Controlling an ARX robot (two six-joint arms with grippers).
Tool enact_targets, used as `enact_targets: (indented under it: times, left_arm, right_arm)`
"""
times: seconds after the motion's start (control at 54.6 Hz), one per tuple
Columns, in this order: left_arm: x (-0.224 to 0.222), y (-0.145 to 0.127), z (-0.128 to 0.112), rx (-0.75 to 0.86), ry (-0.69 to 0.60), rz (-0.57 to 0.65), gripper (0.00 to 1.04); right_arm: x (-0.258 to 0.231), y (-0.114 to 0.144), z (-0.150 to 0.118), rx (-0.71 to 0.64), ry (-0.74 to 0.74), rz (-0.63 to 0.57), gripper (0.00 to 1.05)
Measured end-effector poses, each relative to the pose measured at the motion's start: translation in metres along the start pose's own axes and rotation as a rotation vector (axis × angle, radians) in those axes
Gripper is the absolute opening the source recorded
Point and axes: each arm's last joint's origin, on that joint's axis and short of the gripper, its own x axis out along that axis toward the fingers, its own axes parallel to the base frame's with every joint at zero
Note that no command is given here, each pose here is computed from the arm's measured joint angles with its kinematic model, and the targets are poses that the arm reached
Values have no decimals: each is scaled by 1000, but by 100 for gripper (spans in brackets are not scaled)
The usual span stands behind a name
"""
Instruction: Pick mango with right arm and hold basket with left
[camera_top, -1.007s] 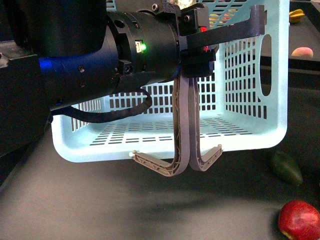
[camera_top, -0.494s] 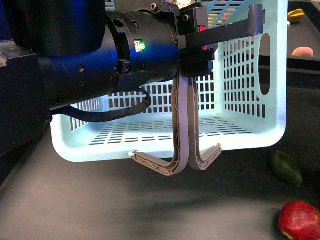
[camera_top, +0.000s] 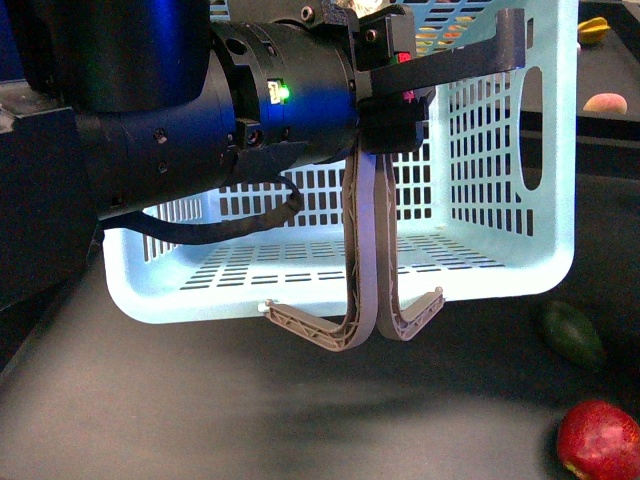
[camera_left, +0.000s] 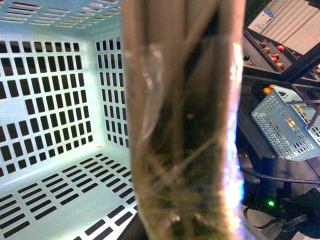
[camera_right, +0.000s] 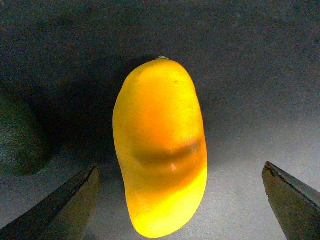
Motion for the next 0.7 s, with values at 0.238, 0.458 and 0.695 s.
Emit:
enact_targets:
  times: [0.238,0.458,0.695]
  left_arm:
    - [0,0,0,0,0,0,6]
    - [0,0,0,0,0,0,6]
    - [0,0,0,0,0,0,6]
  right_arm:
    - [15,4,2,-6,0,-10,97]
    - [27,5,-3,-6,23,-18,97]
    - [36,-4,-12,31,43,-38,97]
